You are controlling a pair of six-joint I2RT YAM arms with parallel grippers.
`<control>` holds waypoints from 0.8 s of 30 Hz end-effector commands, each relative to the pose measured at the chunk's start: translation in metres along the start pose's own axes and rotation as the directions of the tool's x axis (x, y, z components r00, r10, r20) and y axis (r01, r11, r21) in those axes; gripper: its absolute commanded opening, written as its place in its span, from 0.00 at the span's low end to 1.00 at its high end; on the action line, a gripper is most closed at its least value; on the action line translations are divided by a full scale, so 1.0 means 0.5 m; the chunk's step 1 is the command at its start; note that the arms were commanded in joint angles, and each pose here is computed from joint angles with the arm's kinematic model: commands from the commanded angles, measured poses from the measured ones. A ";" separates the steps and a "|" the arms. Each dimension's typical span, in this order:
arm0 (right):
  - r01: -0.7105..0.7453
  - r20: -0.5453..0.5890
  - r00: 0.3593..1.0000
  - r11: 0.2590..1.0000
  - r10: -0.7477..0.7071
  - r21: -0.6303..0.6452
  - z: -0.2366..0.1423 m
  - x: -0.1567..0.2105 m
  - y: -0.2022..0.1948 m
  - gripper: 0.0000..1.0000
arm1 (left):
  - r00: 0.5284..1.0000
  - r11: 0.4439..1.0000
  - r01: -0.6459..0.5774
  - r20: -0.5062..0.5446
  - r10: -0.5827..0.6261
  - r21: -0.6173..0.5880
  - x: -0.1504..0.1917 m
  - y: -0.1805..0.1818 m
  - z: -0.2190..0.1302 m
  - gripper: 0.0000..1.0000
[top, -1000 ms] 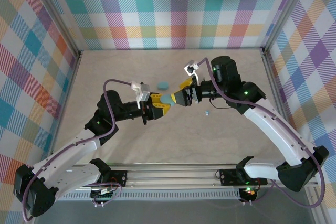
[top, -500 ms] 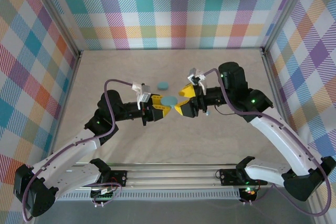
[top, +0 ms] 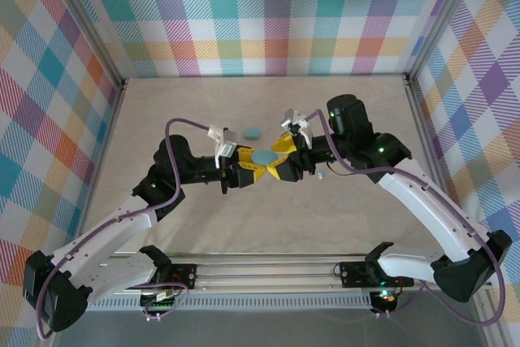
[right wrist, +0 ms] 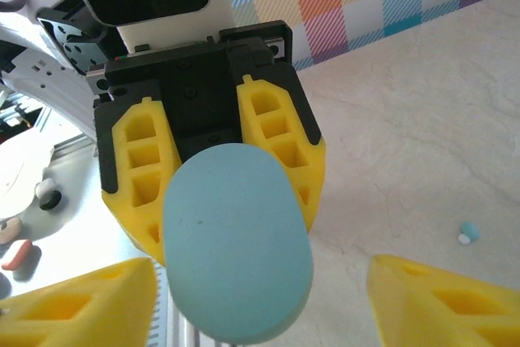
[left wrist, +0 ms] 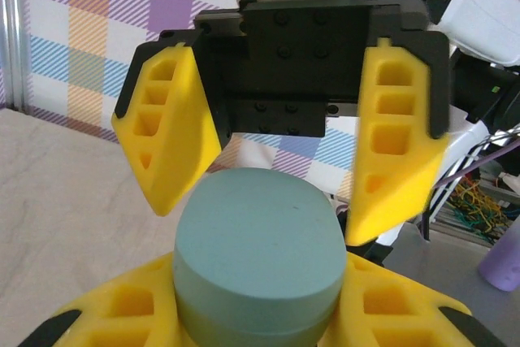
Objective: Insert the wireless bluetooth earbuds into the charging case
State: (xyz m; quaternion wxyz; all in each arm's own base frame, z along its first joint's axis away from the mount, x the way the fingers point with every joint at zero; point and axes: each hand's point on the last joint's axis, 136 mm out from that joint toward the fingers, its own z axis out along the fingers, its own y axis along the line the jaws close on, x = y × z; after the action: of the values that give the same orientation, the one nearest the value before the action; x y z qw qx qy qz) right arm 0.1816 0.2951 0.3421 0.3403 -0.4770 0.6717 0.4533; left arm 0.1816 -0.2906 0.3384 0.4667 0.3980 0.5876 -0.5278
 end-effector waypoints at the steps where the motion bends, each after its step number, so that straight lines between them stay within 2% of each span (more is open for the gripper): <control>1: 0.050 0.014 0.999 0.999 -0.050 -0.013 0.001 -0.021 0.008 0.61 | 1.000 0.999 -0.021 0.018 0.021 0.042 -0.033 -0.023 -0.002 0.00; 4: 0.044 0.016 0.999 0.999 -0.044 0.031 -0.001 -0.024 -0.006 0.59 | 0.999 0.999 -0.024 0.021 0.023 0.043 -0.036 -0.025 -0.003 0.00; 9: 0.039 0.039 0.998 0.976 -0.049 0.213 -0.023 -0.033 -0.053 0.58 | 1.000 0.999 -0.020 0.018 0.019 0.049 -0.033 -0.027 -0.003 0.00; 14: 0.033 0.060 0.997 0.941 -0.056 0.337 -0.047 -0.047 -0.085 0.59 | 1.000 0.999 -0.016 0.023 0.015 0.052 -0.031 -0.030 -0.006 0.00; 20: 0.001 0.011 1.000 0.924 -0.006 0.382 -0.037 -0.035 -0.120 0.62 | 1.000 0.998 -0.014 0.026 0.013 0.053 -0.031 -0.031 -0.007 0.00; 24: -0.037 0.029 0.999 0.921 0.027 0.388 -0.036 -0.039 -0.124 0.62 | 0.999 0.998 -0.016 0.029 0.014 0.058 -0.032 -0.035 -0.009 0.00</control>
State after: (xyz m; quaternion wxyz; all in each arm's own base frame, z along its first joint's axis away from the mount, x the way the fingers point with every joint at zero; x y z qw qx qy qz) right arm 0.2131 0.2867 0.3435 0.3915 -0.4318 0.7233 0.3702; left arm 0.2008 -0.2854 0.3344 0.4758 0.3600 0.6194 -0.5103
